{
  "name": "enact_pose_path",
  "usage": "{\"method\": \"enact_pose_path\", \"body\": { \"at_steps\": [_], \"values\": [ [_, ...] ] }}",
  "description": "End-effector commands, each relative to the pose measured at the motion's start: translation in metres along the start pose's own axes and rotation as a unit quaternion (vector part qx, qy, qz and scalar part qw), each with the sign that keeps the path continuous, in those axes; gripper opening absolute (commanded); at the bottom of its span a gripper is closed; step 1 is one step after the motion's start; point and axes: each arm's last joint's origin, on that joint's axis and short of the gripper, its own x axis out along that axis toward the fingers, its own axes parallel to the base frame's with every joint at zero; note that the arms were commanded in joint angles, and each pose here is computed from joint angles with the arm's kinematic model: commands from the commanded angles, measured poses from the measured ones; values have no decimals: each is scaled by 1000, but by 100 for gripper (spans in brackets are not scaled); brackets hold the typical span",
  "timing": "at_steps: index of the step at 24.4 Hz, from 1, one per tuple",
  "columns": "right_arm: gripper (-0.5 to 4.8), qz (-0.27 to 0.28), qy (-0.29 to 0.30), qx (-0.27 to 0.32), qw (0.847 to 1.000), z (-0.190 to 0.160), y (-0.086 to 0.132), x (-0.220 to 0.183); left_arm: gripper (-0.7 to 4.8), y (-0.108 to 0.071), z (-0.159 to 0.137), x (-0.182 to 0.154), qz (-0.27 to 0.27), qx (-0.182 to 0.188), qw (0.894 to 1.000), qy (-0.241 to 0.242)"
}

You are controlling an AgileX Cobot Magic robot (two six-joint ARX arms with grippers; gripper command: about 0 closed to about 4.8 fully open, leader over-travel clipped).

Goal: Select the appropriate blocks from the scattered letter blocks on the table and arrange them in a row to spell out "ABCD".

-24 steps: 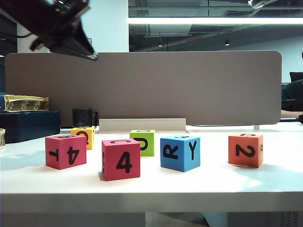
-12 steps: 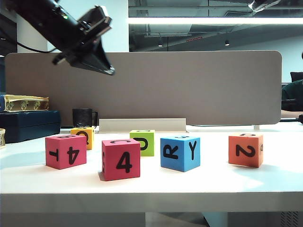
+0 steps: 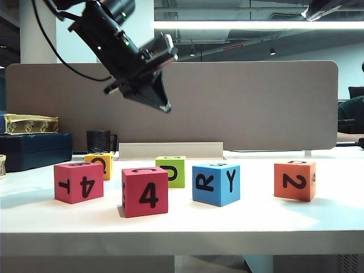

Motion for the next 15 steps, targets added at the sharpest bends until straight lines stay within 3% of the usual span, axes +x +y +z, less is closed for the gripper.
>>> {"method": "enact_pose_path", "body": {
  "at_steps": [1,5,12,15],
  "values": [
    [-1,0,-1,-2,1000,1,0,-1,0,1,-5,-1,5,-9,999,34],
    [-1,0,-1,-2,1000,1,0,-1,114,-4,-10,0,-22,-14,998,57],
    [-1,0,-1,-2,1000,1,0,-1,129,-33,-17,7,-53,14,994,97],
    [-1,0,-1,-2,1000,1,0,-1,257,-63,-24,12,-71,76,987,124]
  ]
}}
